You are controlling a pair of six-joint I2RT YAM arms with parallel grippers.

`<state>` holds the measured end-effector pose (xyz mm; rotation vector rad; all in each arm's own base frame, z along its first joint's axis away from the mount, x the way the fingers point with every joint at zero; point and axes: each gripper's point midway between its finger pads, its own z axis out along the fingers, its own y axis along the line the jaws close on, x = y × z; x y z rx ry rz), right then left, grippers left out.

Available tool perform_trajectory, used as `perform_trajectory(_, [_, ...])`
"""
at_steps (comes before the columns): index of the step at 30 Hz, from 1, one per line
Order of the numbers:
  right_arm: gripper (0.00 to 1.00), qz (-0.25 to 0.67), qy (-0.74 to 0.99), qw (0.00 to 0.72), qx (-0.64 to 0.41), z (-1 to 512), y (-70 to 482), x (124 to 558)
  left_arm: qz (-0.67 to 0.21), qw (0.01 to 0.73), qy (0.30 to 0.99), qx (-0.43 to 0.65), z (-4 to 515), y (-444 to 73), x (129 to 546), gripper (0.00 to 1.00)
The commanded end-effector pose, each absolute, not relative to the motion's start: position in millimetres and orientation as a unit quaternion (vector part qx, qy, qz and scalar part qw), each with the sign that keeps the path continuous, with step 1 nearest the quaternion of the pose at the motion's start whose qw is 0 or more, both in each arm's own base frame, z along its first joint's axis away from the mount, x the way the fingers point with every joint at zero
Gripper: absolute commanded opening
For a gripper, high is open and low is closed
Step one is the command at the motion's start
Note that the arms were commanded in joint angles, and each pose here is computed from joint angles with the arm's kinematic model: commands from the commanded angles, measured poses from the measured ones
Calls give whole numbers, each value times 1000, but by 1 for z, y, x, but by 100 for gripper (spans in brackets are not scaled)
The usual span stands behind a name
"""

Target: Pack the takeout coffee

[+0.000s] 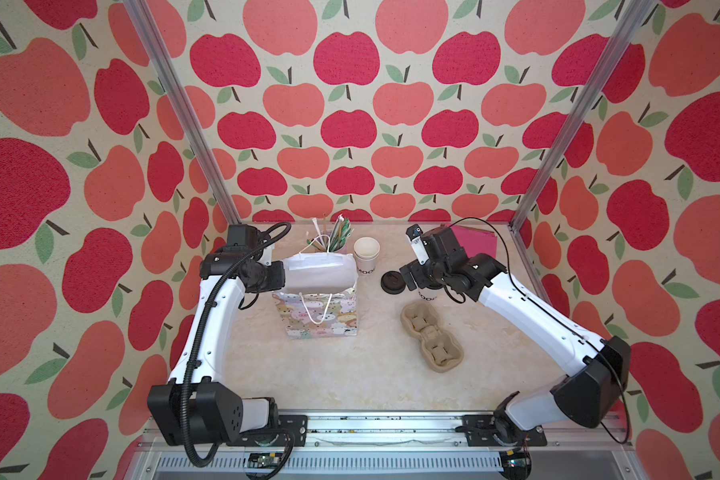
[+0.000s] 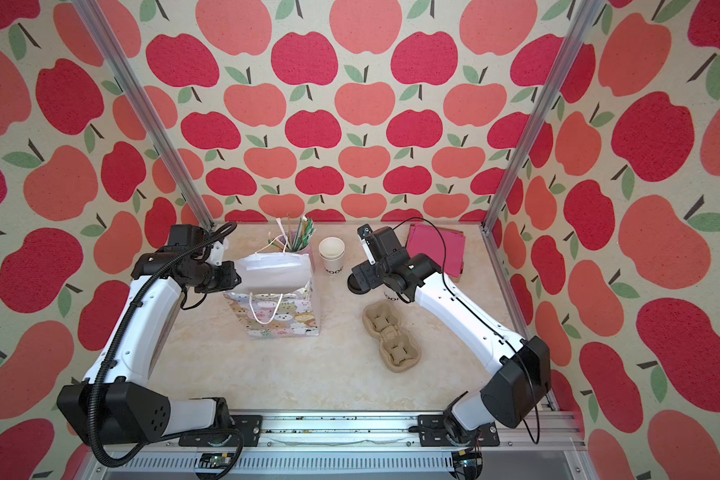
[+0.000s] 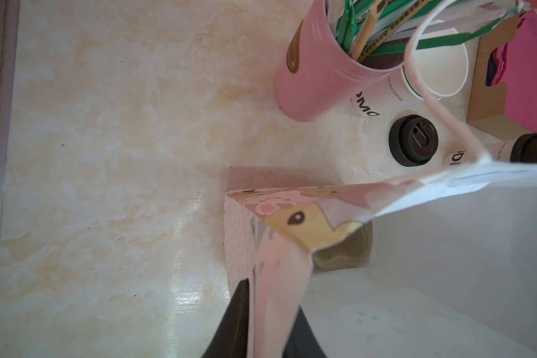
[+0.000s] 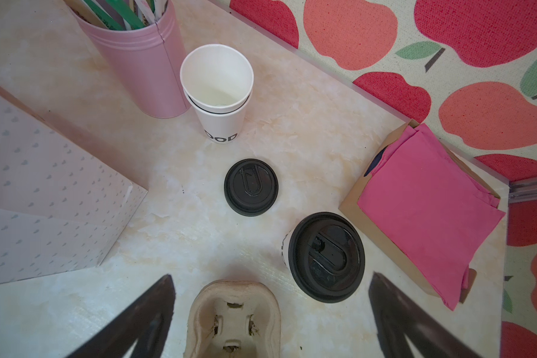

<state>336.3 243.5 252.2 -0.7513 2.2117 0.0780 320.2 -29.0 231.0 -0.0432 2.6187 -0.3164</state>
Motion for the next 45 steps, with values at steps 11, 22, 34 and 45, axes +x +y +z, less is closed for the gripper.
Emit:
perform_trajectory(11, [99, 16, 886, 377, -268, 256, 207, 346, -207, 264, 941, 38, 247, -66, 316, 0])
perform_trajectory(22, [99, 3, 920, 344, -187, 246, 168, 361, -291, 253, 921, 53, 255, -96, 312, 0])
perform_trajectory(34, [99, 48, 951, 216, -216, 221, 157, 374, -302, 231, 922, 72, 251, -111, 308, 0])
perform_trajectory(45, [99, 53, 962, 125, -239, 192, 172, 381, -272, 193, 940, 64, 235, -108, 305, 0])
